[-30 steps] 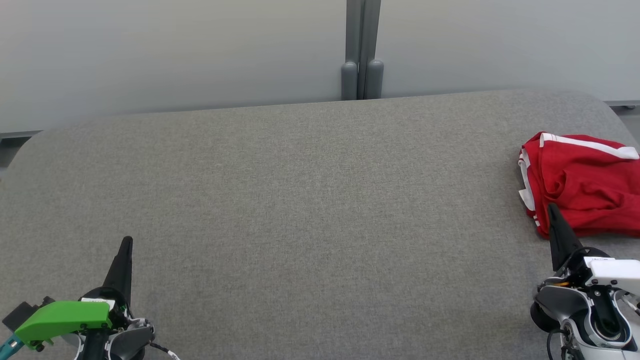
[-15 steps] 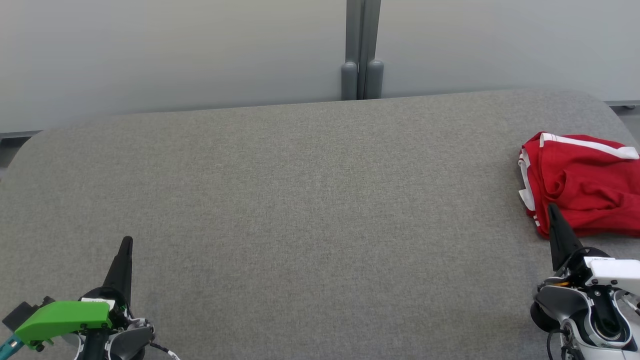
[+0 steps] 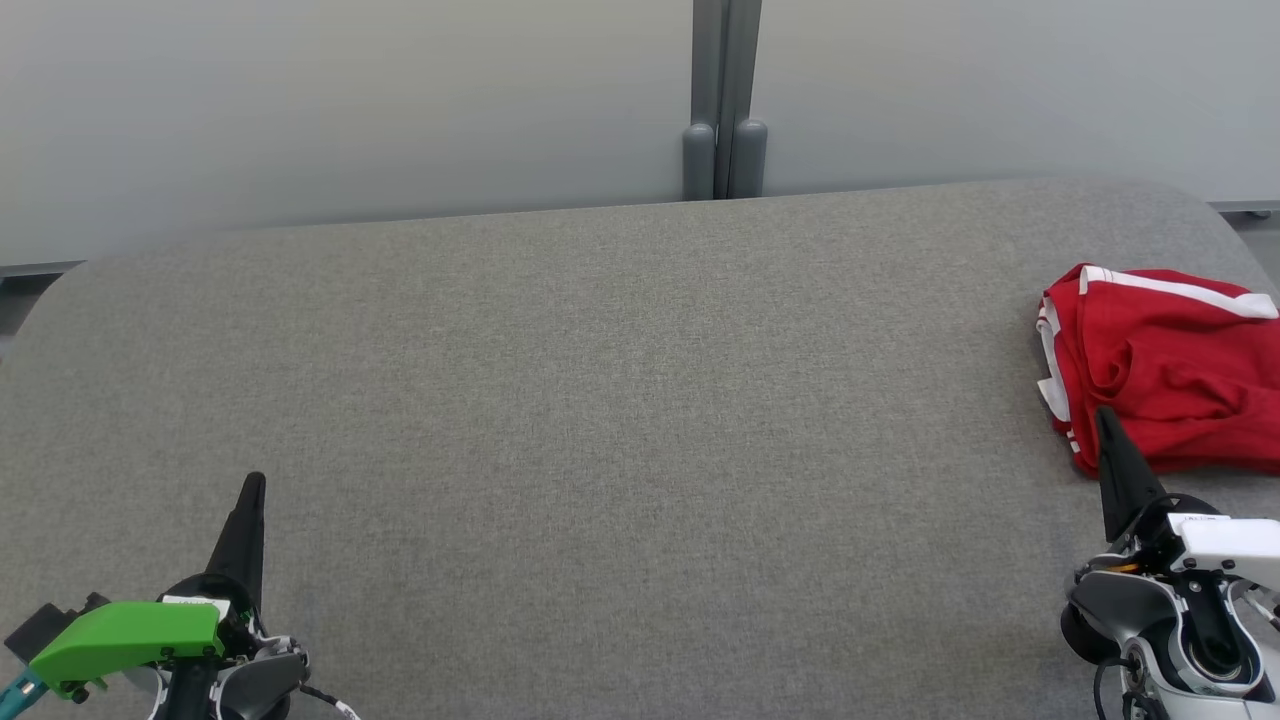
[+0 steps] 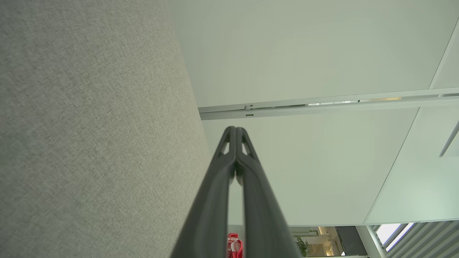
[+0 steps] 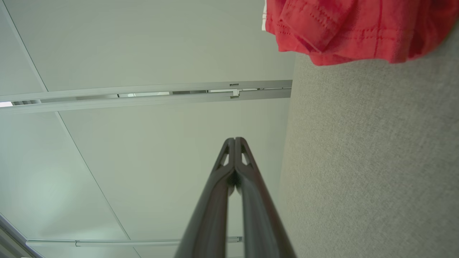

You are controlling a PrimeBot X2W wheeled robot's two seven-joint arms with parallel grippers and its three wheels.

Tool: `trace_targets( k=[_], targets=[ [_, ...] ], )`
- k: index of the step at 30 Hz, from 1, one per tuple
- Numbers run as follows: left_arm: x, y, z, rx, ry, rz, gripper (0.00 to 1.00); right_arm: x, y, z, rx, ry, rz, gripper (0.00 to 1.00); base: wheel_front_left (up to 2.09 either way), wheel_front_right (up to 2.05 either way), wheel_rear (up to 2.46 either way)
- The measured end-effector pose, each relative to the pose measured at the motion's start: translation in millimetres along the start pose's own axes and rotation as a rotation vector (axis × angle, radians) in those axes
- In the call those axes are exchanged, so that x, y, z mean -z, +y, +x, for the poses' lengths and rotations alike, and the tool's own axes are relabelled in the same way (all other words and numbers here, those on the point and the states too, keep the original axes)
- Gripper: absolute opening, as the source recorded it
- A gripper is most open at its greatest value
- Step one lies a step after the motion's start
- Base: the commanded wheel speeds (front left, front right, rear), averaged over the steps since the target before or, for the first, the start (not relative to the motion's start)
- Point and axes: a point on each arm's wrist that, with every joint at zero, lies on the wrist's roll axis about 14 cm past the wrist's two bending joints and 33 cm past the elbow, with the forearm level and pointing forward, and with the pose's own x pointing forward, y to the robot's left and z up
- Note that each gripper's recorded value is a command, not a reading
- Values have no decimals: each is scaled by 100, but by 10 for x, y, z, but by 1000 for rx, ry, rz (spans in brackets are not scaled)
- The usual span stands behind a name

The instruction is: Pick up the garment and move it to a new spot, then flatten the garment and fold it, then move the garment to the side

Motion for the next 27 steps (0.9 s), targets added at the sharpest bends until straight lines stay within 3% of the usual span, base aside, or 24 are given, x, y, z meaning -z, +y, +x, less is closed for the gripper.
trace_targets(
  k=[27],
  targets=[
    [1,-1,0,0,0,0,0,1,2,0,-1,0,0,0,0,0,0]
  ],
)
